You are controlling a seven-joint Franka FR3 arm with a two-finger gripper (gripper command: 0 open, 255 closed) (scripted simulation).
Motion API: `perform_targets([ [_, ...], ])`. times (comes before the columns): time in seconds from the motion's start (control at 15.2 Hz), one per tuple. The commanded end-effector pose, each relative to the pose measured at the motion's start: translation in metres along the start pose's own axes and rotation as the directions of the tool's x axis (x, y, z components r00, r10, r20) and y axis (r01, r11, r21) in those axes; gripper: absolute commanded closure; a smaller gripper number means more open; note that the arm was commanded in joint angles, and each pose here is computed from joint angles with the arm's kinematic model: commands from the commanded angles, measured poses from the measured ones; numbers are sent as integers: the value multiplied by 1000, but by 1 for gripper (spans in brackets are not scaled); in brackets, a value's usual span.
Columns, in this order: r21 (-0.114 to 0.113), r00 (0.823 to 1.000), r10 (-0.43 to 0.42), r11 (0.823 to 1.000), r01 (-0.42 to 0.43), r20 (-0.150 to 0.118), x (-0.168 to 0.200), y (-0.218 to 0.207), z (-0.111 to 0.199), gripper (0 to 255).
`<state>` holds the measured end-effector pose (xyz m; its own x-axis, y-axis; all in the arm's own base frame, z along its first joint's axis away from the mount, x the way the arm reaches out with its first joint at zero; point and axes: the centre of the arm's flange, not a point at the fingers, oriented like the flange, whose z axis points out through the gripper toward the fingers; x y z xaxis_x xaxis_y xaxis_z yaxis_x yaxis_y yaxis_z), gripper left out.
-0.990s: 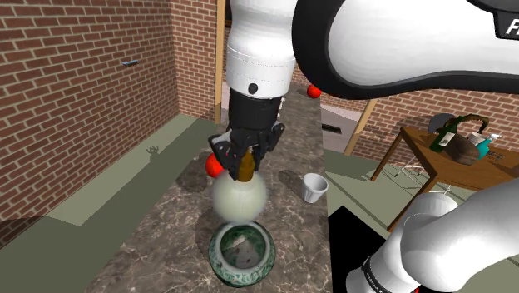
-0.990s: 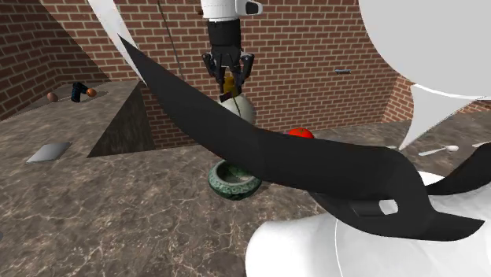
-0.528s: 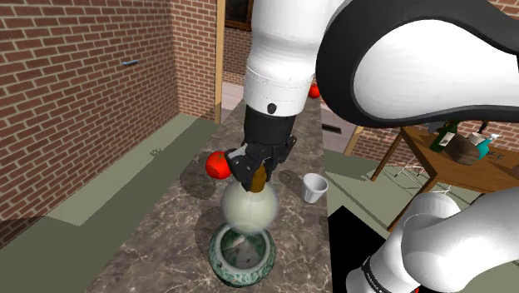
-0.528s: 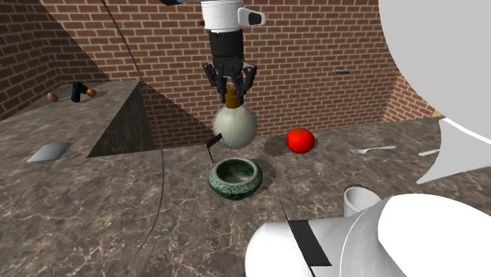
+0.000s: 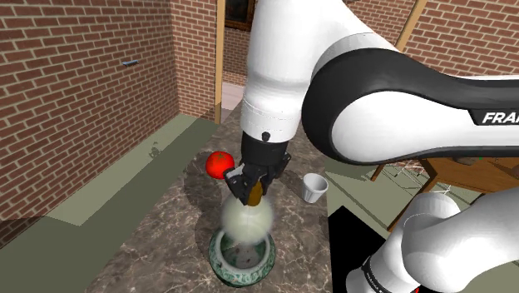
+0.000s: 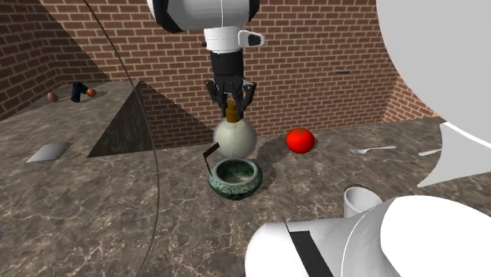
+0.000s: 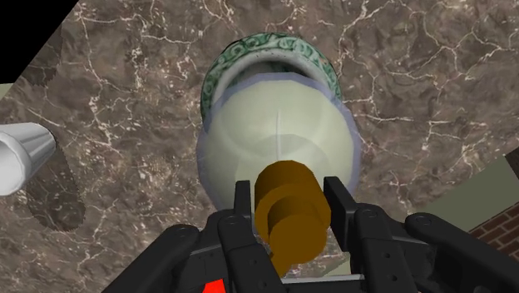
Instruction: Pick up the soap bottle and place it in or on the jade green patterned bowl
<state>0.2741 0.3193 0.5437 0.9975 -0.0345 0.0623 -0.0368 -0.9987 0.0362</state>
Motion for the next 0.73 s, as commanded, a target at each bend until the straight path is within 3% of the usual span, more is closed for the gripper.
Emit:
perform_targets([
  [0.0,0,1000,0,1000,0,-1,-1,1,12,255],
  [0.66,0,1000,0,1000,0,-1,-4,-1,60,255],
])
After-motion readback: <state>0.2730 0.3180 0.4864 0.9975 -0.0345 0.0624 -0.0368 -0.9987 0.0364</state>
